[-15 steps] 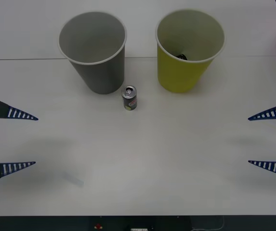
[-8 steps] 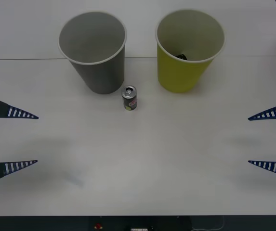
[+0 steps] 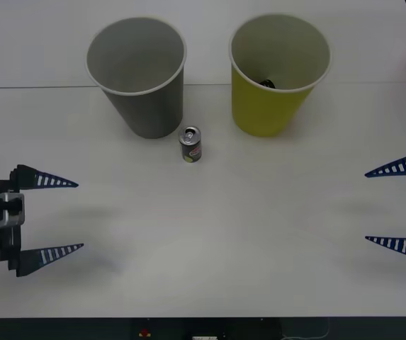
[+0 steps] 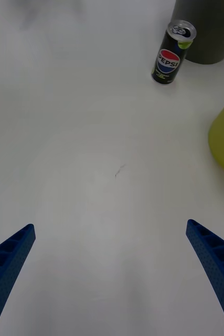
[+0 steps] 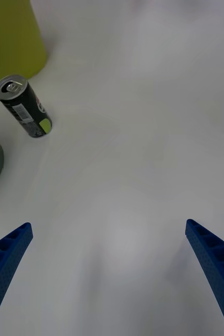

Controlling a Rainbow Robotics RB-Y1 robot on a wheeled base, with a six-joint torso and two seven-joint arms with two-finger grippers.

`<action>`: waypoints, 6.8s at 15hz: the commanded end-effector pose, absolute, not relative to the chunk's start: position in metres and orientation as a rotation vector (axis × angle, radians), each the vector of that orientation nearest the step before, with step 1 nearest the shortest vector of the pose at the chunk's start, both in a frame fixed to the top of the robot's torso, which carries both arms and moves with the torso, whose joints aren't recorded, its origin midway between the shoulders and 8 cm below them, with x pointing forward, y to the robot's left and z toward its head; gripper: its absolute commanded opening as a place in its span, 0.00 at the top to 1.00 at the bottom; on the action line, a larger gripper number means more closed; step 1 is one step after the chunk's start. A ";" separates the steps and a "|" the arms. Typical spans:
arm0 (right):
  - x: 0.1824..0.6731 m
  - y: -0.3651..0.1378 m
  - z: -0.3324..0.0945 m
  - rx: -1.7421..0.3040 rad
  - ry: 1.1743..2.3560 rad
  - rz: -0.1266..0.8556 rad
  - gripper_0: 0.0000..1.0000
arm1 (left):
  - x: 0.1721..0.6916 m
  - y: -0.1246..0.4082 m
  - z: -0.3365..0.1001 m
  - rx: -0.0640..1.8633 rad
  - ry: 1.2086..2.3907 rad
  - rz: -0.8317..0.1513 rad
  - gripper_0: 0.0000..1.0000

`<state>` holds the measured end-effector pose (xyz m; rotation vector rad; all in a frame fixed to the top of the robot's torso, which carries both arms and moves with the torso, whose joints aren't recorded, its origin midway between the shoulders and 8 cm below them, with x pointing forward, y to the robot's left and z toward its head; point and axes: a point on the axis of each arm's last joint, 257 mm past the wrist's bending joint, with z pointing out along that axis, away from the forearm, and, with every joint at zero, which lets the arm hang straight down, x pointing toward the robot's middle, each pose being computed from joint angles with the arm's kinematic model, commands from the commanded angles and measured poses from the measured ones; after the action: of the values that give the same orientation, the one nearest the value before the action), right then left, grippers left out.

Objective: Put the can into the green bin and the plastic bottle into the gray bin

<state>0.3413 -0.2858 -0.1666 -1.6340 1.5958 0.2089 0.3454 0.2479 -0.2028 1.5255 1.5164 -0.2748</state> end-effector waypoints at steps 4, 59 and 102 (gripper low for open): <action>0.341 -0.286 -0.167 -1.634 1.596 0.209 0.00 | 0.350 0.222 -0.221 1.338 1.574 -0.349 0.00; 0.341 -0.286 -0.167 -1.634 1.596 0.209 0.00 | 0.538 0.058 -0.260 0.319 1.660 -0.247 0.00; 0.341 -0.286 -0.167 -1.634 1.596 0.209 0.00 | 0.429 0.047 -0.237 0.664 1.717 -0.737 1.00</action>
<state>0.3413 -0.2858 -0.1666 -1.6340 1.5958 0.2090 0.4346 0.0451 -0.2410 0.6482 1.7096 -0.7154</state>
